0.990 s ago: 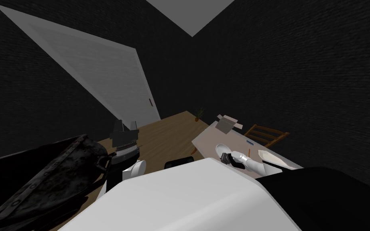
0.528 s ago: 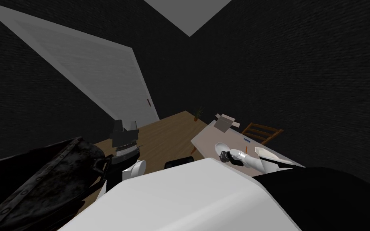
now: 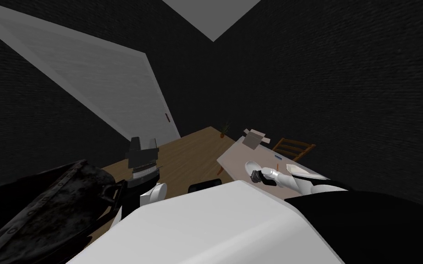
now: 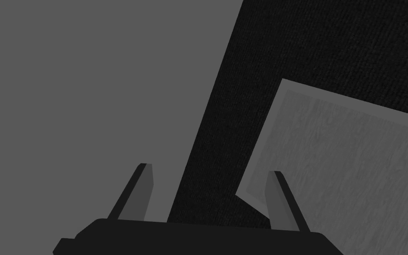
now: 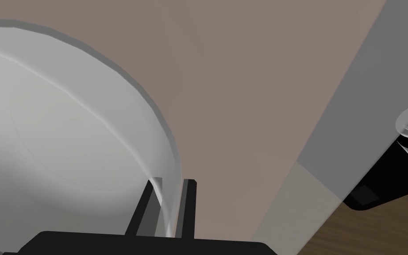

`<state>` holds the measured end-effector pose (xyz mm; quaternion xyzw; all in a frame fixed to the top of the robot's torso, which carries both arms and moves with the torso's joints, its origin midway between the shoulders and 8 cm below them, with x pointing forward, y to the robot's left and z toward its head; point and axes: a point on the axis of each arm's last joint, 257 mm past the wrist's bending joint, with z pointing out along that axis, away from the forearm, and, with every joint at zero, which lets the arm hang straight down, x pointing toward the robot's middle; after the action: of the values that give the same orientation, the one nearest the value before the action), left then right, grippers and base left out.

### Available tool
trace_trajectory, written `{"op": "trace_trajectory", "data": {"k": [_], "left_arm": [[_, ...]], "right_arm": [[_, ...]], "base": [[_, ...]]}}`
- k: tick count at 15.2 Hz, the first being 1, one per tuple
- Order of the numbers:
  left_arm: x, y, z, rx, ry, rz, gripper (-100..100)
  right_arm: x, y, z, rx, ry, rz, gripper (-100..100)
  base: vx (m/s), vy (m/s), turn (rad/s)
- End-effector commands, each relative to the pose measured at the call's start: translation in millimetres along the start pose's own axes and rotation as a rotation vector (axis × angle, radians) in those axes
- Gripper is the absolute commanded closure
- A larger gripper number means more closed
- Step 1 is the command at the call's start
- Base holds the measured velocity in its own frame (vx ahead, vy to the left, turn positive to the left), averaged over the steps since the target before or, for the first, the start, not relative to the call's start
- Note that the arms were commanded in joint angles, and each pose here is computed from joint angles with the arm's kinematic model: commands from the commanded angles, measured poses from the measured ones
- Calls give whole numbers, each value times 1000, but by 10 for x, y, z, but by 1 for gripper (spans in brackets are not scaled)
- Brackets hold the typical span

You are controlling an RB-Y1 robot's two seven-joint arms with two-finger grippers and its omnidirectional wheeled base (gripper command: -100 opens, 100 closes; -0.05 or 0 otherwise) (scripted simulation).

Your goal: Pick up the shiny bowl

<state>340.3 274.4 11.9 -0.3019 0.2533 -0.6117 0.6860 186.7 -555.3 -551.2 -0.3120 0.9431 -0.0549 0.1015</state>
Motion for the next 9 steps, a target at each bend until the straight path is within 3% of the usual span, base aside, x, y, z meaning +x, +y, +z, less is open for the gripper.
{"op": "trace_trajectory", "data": {"k": [1, 2, 3, 9], "left_arm": [[0, 0, 0, 0, 0, 0, 0], [0, 0, 0, 0, 0, 0, 0], [0, 0, 0, 0, 0, 0, 0], [0, 0, 0, 0, 0, 0, 0]], "right_arm": [[69, 70, 11, -13, 20, -14, 100], [136, 130, 18, -25, 35, -27, 100], [-90, -173, -61, 24, 2, 13, 100], [153, 35, -33, -18, 58, -30, 100]], "base": [[-11, -4, -5], [-4, -1, 14], [-20, 0, -118], [-10, -1, -33]]}}
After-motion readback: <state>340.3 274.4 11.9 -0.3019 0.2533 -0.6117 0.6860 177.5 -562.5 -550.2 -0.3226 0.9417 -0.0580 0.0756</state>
